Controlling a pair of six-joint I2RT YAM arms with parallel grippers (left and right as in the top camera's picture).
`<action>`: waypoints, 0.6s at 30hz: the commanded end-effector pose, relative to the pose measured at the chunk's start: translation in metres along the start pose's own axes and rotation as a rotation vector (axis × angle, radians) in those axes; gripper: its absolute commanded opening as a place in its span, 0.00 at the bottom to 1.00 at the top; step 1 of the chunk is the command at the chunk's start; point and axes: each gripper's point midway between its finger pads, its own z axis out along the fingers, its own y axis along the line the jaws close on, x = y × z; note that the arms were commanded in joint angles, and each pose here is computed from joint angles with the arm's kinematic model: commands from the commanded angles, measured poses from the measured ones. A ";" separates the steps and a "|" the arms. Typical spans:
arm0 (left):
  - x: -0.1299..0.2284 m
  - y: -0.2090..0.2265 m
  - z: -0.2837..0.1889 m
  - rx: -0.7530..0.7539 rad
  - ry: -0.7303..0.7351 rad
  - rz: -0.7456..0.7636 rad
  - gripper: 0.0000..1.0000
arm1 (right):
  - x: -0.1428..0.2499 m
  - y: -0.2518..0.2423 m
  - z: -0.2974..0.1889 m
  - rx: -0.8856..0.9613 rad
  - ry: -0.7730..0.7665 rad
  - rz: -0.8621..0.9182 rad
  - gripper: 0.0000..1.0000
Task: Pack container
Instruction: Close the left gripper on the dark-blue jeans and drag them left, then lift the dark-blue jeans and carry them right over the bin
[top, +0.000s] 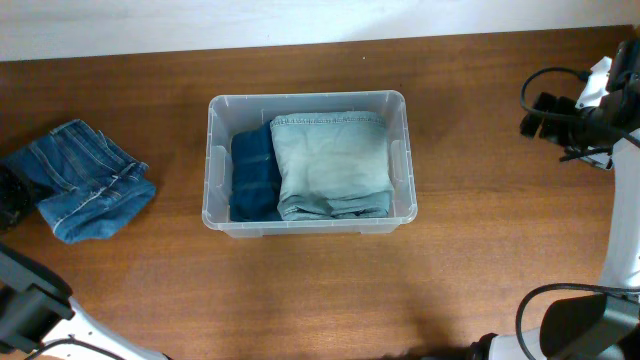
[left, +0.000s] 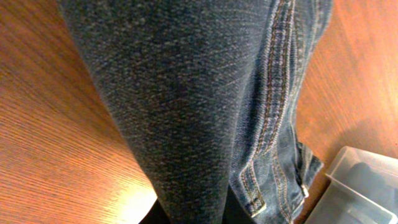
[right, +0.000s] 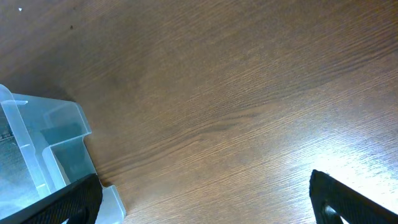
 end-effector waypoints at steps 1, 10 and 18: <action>-0.012 -0.029 -0.018 0.072 -0.051 0.050 0.01 | -0.002 0.000 -0.004 0.001 -0.013 0.000 0.99; -0.017 -0.067 -0.036 0.170 -0.102 0.054 0.01 | -0.002 0.000 -0.005 0.001 -0.014 0.000 0.98; -0.022 -0.088 -0.073 0.177 -0.189 0.100 0.01 | -0.002 0.000 -0.005 0.001 -0.014 0.000 0.99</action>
